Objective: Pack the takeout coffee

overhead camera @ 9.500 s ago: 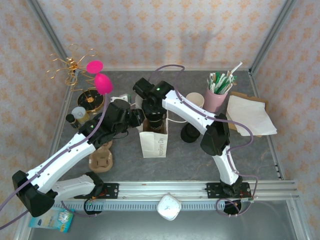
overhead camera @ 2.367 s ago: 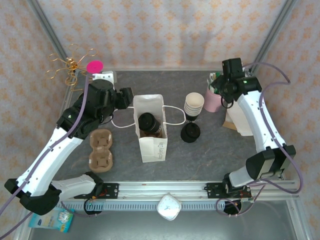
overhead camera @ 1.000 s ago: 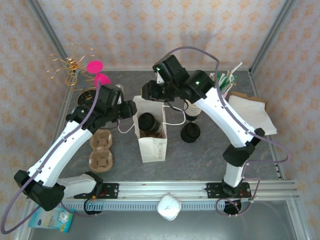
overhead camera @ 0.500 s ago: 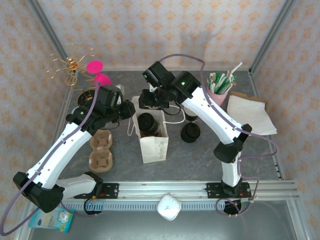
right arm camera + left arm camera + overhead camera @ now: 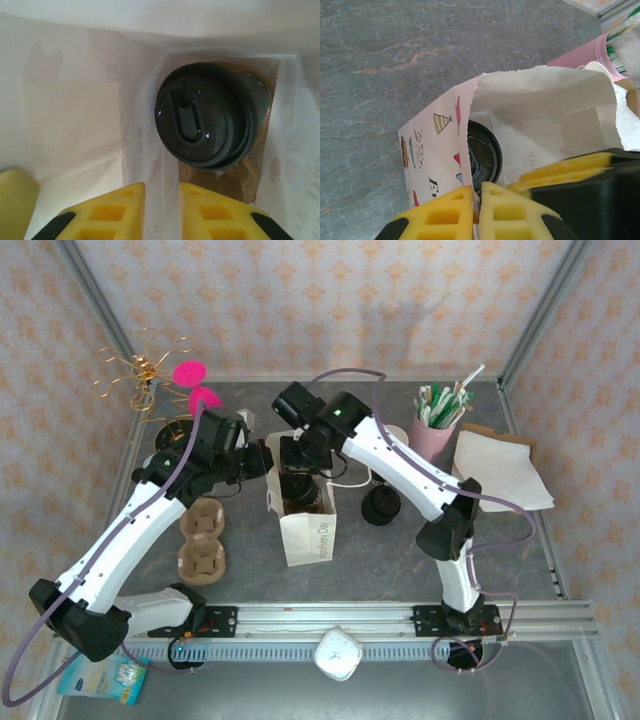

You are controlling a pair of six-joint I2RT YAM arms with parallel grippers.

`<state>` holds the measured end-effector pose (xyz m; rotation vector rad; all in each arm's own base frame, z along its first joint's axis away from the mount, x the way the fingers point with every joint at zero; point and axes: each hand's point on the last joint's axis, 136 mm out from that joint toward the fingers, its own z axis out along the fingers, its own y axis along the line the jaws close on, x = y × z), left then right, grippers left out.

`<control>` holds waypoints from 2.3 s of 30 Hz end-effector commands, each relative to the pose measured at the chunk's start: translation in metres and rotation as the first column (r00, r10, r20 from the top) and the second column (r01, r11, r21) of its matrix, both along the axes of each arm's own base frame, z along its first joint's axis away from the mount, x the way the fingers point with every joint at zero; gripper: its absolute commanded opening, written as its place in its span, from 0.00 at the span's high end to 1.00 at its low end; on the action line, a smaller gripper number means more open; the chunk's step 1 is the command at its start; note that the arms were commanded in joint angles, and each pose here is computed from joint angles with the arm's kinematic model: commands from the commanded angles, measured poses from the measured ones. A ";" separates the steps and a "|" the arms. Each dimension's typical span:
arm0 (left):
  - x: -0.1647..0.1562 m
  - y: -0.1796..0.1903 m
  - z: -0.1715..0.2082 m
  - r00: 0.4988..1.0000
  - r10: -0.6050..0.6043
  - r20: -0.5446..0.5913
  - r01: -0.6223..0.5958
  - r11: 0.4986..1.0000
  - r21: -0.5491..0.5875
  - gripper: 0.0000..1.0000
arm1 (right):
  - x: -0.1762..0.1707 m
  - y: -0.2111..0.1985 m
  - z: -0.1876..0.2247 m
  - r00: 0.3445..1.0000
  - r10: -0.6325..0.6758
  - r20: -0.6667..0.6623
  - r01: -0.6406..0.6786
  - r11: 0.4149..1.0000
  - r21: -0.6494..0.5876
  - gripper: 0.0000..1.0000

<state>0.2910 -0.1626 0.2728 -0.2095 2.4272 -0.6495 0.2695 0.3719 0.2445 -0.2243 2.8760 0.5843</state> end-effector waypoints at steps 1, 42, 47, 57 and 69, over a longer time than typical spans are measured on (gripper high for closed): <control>0.001 -0.005 0.002 0.998 -0.058 0.002 0.058 0.998 0.005 0.92 | -0.006 0.000 -0.018 0.999 0.006 -0.033 -0.008 0.999 -0.052 0.78; -0.014 0.027 -0.011 0.999 0.000 -0.053 0.004 0.997 0.083 1.00 | 0.051 -0.072 -0.065 0.961 -0.234 0.150 0.271 0.905 -0.329 0.80; -0.014 0.026 -0.012 0.999 -0.005 -0.050 0.009 0.997 0.082 1.00 | 0.061 -0.052 -0.067 0.972 -0.179 0.154 0.219 0.930 -0.295 0.74; -0.013 0.024 -0.013 0.999 -0.011 -0.052 0.015 0.997 0.070 0.99 | 0.034 -0.011 -0.055 0.988 0.014 0.156 0.014 0.984 -0.175 0.72; -0.015 0.027 -0.013 0.998 -0.010 -0.059 0.015 0.996 0.091 1.00 | 0.062 -0.061 -0.074 0.968 -0.138 0.212 0.212 0.900 -0.381 0.74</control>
